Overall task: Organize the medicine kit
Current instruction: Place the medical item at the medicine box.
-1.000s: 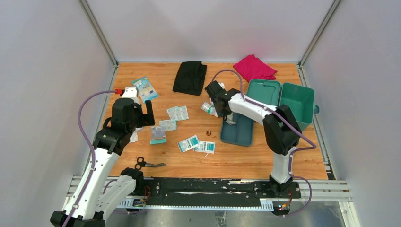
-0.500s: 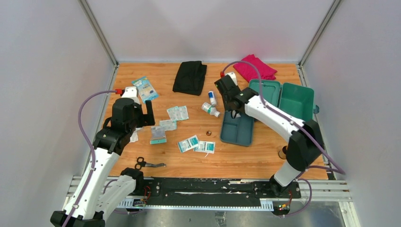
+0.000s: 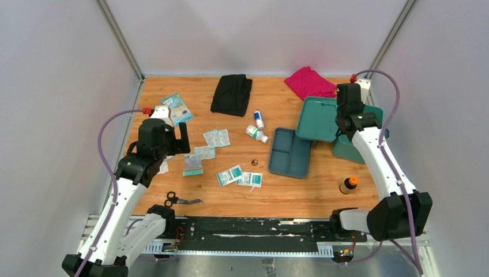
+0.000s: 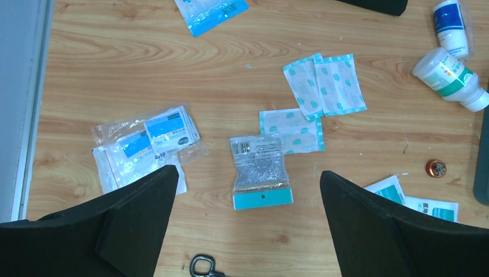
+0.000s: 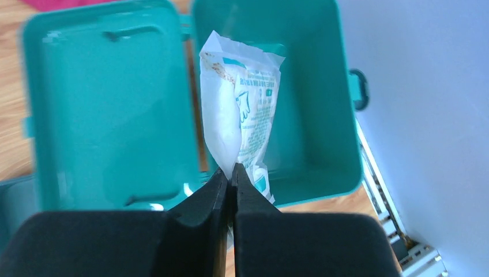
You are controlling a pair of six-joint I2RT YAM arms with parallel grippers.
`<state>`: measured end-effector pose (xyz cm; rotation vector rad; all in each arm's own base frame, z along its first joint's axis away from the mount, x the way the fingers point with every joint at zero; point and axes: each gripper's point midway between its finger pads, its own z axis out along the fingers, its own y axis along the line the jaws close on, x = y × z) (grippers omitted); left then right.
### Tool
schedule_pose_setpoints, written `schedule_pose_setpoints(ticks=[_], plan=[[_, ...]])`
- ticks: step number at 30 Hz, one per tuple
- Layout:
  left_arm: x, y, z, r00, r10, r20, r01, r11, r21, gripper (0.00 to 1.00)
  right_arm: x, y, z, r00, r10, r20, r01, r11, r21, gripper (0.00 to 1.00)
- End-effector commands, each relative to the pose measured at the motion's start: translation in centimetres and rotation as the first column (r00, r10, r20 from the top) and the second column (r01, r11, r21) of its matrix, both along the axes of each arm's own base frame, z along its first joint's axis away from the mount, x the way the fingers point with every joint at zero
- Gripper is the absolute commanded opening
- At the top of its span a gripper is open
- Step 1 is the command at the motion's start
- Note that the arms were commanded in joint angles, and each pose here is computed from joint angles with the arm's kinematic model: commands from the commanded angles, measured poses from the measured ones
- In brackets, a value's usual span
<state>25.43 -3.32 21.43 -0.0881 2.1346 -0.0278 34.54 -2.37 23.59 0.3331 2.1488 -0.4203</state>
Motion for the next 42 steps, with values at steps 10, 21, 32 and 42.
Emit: schedule_pose_setpoints(ticks=[10, 21, 32, 42], plan=[[0.0, -0.1, -0.4, 1.0, -0.017, -0.011, 0.017, 1.0, 0.004, 1.0, 3.7, -7.9, -6.8, 0.978, -0.175, -0.114, 0.192, 0.966, 0.171, 0.07], [0.0, -0.1, -0.4, 1.0, -0.021, -0.01, 0.021, 1.0, 0.002, 1.0, 5.1, -8.7, -10.4, 0.958, -0.208, -0.199, 0.245, 0.952, 0.184, 0.45], [0.0, -0.2, -0.4, 1.0, -0.023, -0.009, 0.023, 1.0, 0.001, 1.0, 8.0, -4.6, -13.0, 0.966, 0.016, -0.259, 0.089, 0.917, 0.389, 0.4], [0.0, -0.1, -0.4, 1.0, -0.02, -0.01, 0.02, 1.0, 0.002, 1.0, 9.4, 1.5, -14.8, 0.945, 0.211, -0.252, -0.033, 0.824, 0.566, 0.41]])
